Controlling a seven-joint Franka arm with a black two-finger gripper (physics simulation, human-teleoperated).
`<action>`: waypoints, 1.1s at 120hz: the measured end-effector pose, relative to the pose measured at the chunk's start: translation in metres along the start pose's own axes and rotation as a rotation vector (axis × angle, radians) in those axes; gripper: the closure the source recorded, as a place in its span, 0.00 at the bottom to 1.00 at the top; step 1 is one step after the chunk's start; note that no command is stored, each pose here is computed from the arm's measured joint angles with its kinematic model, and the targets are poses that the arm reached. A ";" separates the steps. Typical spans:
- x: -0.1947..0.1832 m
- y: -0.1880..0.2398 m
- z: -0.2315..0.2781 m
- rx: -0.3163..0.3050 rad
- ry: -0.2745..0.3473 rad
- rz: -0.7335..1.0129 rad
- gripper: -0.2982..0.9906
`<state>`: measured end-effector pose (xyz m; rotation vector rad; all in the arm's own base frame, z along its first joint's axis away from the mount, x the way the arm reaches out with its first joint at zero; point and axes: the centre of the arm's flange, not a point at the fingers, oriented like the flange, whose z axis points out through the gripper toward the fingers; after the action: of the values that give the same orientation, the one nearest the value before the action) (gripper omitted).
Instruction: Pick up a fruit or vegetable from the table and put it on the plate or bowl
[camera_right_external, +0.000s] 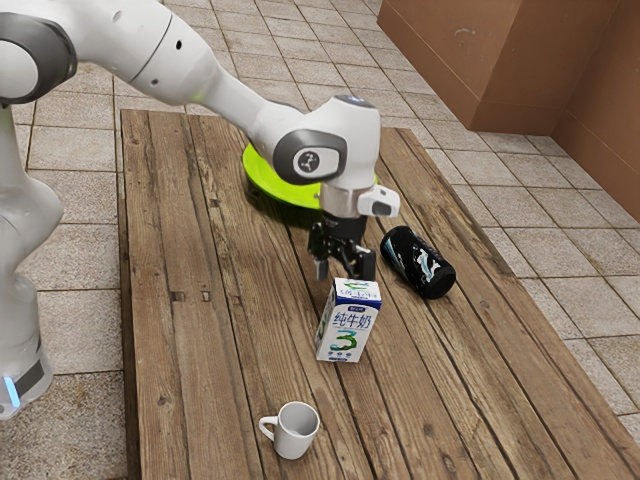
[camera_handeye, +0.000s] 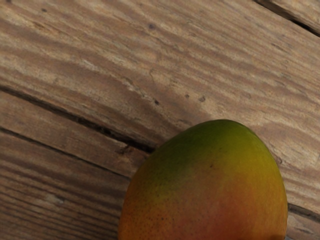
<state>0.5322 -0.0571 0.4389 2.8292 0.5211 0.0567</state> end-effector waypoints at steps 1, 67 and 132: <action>0.000 0.000 0.000 0.000 0.001 -0.001 0.25; 0.004 0.000 0.005 -0.007 0.019 -0.015 0.25; 0.003 0.003 0.016 0.003 0.012 -0.009 0.44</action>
<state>0.5369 -0.0628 0.4239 2.8311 0.5366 0.0720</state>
